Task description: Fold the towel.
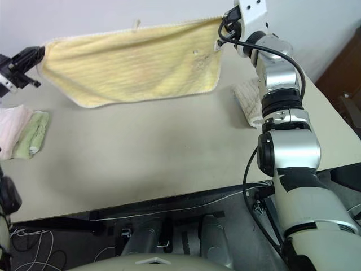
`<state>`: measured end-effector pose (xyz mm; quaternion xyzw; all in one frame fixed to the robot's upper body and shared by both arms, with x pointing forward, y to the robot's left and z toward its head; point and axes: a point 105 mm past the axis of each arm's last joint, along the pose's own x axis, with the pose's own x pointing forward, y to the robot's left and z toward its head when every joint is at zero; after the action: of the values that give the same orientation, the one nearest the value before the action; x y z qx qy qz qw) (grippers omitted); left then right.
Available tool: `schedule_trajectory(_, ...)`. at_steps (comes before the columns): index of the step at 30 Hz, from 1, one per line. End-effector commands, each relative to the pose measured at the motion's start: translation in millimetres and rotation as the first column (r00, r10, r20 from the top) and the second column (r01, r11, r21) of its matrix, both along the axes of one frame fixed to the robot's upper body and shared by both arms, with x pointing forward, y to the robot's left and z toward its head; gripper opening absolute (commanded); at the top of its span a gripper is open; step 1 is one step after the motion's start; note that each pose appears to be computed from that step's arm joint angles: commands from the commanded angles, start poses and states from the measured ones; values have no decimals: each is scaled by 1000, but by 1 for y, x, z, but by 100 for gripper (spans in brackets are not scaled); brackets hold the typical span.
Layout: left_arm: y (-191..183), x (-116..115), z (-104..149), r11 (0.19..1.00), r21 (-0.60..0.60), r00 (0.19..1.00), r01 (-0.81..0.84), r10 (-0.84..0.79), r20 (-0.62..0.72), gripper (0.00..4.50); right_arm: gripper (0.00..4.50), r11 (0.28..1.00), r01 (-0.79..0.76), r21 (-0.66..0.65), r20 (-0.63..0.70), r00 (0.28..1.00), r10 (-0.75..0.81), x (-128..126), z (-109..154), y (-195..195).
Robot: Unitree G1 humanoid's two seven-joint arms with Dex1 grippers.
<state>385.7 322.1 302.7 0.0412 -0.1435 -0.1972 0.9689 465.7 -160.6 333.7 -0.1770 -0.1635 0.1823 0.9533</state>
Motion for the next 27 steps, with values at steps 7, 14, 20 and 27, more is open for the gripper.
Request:
schedule_trajectory(7,5,-4,25,999,20,976,42,-45,213,2,0,978,-198,-67,67,977,203,-37,7,-14)
schedule_trajectory(14,9,-35,-33,950,83,953,302,-301,-14,2,0,878,-471,-82,-127,879,460,-106,-43,1)
schedule_trajectory(20,23,-74,-75,909,83,896,409,-382,-227,2,0,783,-616,-86,-406,740,537,-165,-93,-5)
schedule_trajectory(27,25,-122,-121,881,70,790,468,-381,-481,2,0,742,-666,-73,-559,644,523,-197,-122,-23)
